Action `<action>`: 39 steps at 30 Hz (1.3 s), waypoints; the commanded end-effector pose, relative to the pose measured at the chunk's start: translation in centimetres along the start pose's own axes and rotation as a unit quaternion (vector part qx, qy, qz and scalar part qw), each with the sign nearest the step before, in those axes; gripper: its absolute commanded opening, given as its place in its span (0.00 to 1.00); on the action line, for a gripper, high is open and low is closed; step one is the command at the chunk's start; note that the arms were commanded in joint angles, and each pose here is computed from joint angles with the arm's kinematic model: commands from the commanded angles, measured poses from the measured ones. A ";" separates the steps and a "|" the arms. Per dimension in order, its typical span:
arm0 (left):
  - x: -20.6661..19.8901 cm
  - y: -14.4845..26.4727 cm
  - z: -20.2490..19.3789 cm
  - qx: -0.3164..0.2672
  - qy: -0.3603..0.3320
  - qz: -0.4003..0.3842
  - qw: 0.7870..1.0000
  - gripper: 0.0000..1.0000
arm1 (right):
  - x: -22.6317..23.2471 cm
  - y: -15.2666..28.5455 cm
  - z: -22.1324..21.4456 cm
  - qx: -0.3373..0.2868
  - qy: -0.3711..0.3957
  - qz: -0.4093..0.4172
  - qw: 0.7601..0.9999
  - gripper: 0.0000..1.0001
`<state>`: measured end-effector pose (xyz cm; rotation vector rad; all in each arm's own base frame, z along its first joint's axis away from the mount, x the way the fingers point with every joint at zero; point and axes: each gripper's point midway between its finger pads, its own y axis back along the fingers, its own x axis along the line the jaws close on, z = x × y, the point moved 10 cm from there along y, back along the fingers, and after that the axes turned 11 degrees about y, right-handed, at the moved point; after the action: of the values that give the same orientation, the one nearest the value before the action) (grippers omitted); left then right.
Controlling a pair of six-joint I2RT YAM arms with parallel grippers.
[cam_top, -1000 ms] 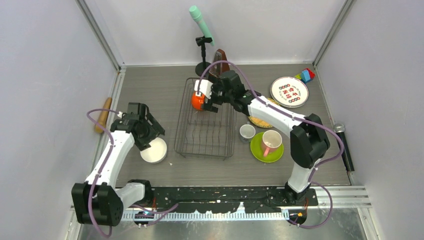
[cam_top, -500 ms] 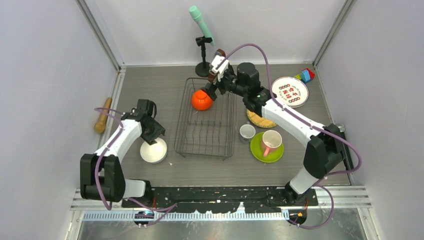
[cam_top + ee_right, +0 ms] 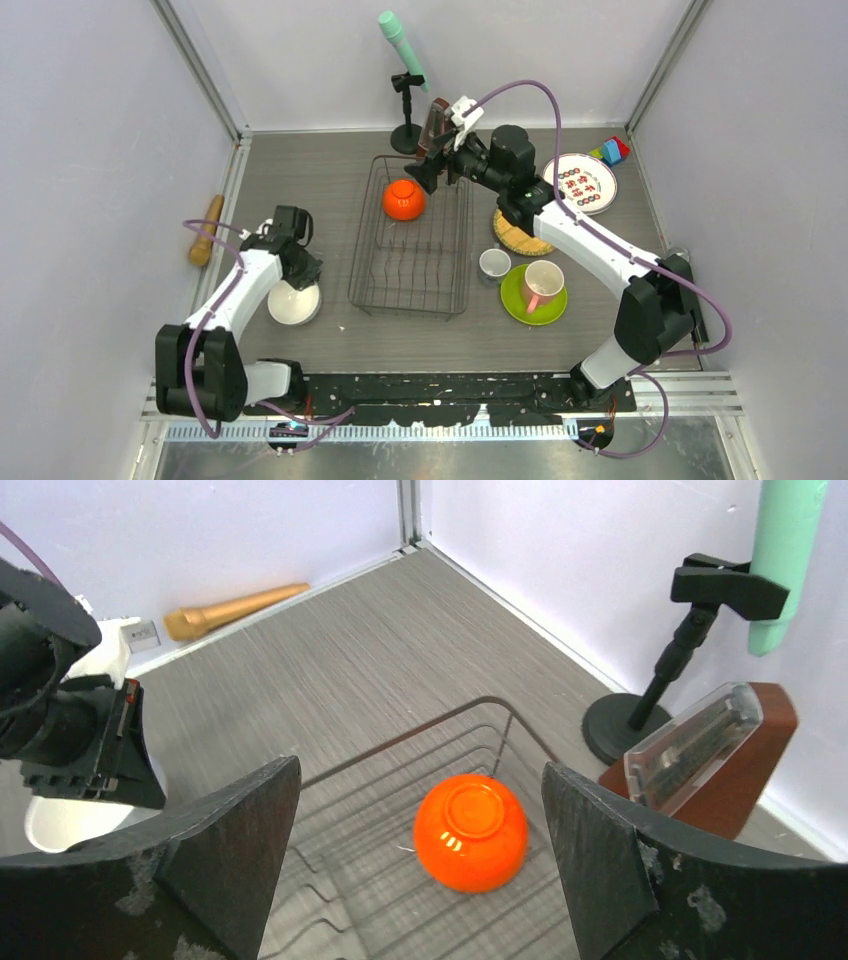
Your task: Load the mixed dishes into the dish rack
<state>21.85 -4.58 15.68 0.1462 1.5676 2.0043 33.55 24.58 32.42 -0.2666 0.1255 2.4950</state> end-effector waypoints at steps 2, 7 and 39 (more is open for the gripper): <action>-0.2 4.7 1.6 -0.060 -0.009 -0.073 0.995 0.00 | 0.1 1.2 4.4 -0.065 -0.078 -0.030 0.994 0.96; -0.9 11.9 3.1 -0.104 -0.020 -0.201 0.974 0.00 | 0.5 0.8 4.9 -0.064 -0.164 -0.028 0.984 0.97; -9.7 21.8 3.0 0.121 0.028 -0.618 0.776 0.00 | 10.5 -1.6 2.6 -0.036 -0.220 0.119 0.967 1.00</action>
<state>23.17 -9.62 35.92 -0.6314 1.4348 0.9016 26.01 31.52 32.49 0.3460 -0.1112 2.7217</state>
